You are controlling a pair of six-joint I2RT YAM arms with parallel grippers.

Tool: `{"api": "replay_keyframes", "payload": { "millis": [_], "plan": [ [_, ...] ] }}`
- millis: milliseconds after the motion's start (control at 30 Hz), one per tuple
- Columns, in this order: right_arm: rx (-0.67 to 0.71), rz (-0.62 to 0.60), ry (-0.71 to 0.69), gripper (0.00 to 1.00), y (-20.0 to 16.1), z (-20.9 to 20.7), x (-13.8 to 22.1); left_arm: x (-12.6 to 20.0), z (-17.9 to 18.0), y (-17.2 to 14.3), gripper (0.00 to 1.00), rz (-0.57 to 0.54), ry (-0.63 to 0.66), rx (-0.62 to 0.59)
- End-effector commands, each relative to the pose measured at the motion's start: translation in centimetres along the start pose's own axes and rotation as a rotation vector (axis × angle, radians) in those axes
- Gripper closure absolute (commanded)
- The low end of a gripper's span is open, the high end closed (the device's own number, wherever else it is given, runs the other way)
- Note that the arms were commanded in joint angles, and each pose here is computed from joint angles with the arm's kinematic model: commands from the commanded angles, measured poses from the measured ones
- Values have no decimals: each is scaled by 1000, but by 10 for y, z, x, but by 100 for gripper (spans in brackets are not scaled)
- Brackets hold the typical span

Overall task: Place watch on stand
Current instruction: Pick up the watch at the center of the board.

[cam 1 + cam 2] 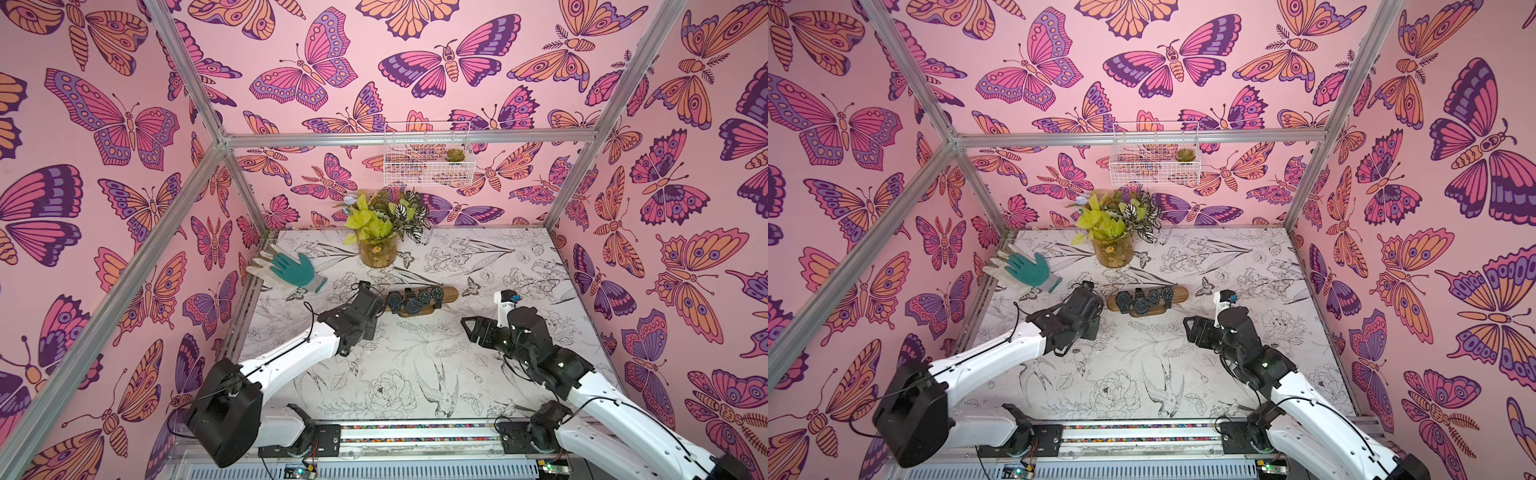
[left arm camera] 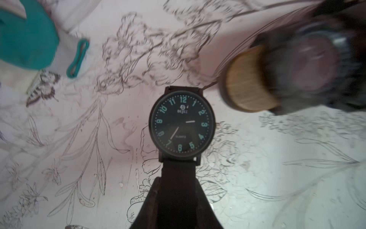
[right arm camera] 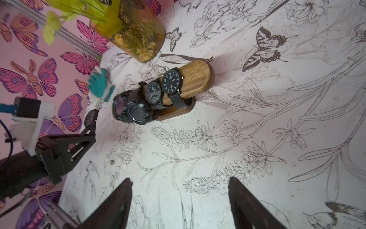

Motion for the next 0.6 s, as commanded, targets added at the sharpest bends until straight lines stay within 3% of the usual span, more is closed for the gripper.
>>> {"api": "replay_keyframes", "payload": {
  "millis": [0, 200, 567],
  "plan": [
    [-135, -38, 74, 22, 7, 11, 10, 29, -17, 19, 79, -206, -30, -111],
    [-202, -91, 256, 22, 26, 42, 30, 78, -59, 37, 79, -421, -192, -249],
    [-182, -104, 474, 28, 37, 85, 38, 118, -140, 48, 80, -574, -399, -448]
  ]
}}
Point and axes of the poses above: each gripper's point midway between its finger pads, its own x axis back along the fingers, its own z axis along the line the jaws close on, y = z × x, the point moved 6 cm from there along x, back along the fingers, and after that the axes turned 2 degrees about x, right-handed, at the moved point
